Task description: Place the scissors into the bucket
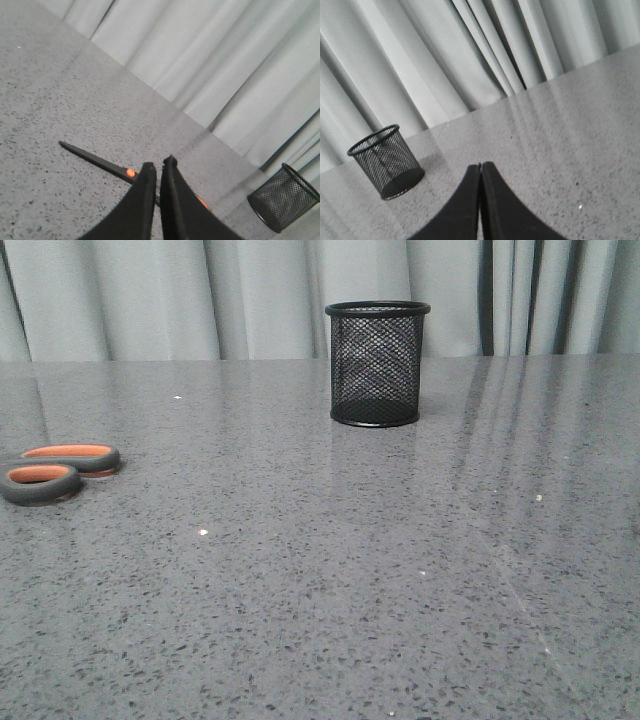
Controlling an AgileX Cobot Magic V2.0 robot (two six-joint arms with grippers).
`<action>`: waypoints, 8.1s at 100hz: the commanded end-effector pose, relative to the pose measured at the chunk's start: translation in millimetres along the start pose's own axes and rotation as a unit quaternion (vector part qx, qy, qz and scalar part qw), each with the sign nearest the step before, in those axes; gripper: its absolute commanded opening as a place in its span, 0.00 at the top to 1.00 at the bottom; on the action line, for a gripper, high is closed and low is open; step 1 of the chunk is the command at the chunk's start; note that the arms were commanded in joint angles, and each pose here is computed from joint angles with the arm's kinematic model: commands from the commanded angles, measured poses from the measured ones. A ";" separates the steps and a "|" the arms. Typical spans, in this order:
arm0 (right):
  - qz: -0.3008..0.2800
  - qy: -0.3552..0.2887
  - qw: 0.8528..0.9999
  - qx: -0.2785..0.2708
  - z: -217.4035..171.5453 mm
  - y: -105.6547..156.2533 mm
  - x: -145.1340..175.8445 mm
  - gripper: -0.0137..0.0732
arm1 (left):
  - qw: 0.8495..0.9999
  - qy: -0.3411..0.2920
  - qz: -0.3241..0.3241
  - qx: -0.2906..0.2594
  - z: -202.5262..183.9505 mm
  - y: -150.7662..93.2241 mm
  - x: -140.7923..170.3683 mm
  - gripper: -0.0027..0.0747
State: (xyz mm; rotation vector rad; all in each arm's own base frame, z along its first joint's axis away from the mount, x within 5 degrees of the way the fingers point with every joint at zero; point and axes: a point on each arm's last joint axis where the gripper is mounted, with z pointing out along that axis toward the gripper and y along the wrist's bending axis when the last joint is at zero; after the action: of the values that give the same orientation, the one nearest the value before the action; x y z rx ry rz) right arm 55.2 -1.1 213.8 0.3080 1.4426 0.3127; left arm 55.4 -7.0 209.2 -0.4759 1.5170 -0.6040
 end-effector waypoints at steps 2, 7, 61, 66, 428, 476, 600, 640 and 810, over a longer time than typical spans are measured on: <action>0.004 -0.030 0.999 -0.019 -3.0 12.4 -26.7 0.89 | 0.998 -0.048 0.001 0.034 -7.4 -20.1 -24.7 0.99; -0.005 -0.009 1.000 -0.024 -1.8 18.5 -34.5 0.89 | 0.998 -0.045 0.020 0.040 -9.0 -30.3 -34.7 0.99; -0.130 0.323 0.937 -0.028 112.2 80.1 -137.7 0.89 | 0.914 0.259 0.311 -0.008 58.2 -130.3 -142.6 0.99; -0.141 0.338 0.930 -0.034 119.2 82.3 -141.1 0.89 | 0.908 0.282 0.310 -0.011 66.6 -132.2 -144.8 0.99; -0.169 0.391 0.893 -0.144 132.1 109.3 -128.7 0.31 | 0.413 0.631 0.589 0.290 271.3 -71.5 -11.2 0.99; -0.168 0.387 0.895 -0.143 132.7 109.5 -129.2 0.31 | 0.435 0.590 0.617 0.287 267.2 -95.7 -40.0 0.99; 0.026 0.307 0.903 -0.299 129.0 148.7 -148.3 0.31 | 0.523 0.313 0.689 0.392 177.0 -319.2 -79.6 0.99; 0.046 0.304 0.900 -0.310 128.1 151.4 -150.2 0.31 | 0.531 0.278 0.671 0.436 155.0 -347.6 -61.4 0.99; -0.207 0.332 0.899 -0.199 249.2 151.6 -181.4 0.89 | 0.747 0.265 0.572 0.211 167.1 -261.9 -199.4 0.37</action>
State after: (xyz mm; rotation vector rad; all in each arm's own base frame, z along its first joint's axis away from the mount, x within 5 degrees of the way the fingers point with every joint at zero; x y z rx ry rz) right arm 274.1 66.8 443.5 -0.5050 2.0666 0.4185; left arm 222.9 -111.4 510.1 1.1714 1.8489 -0.0324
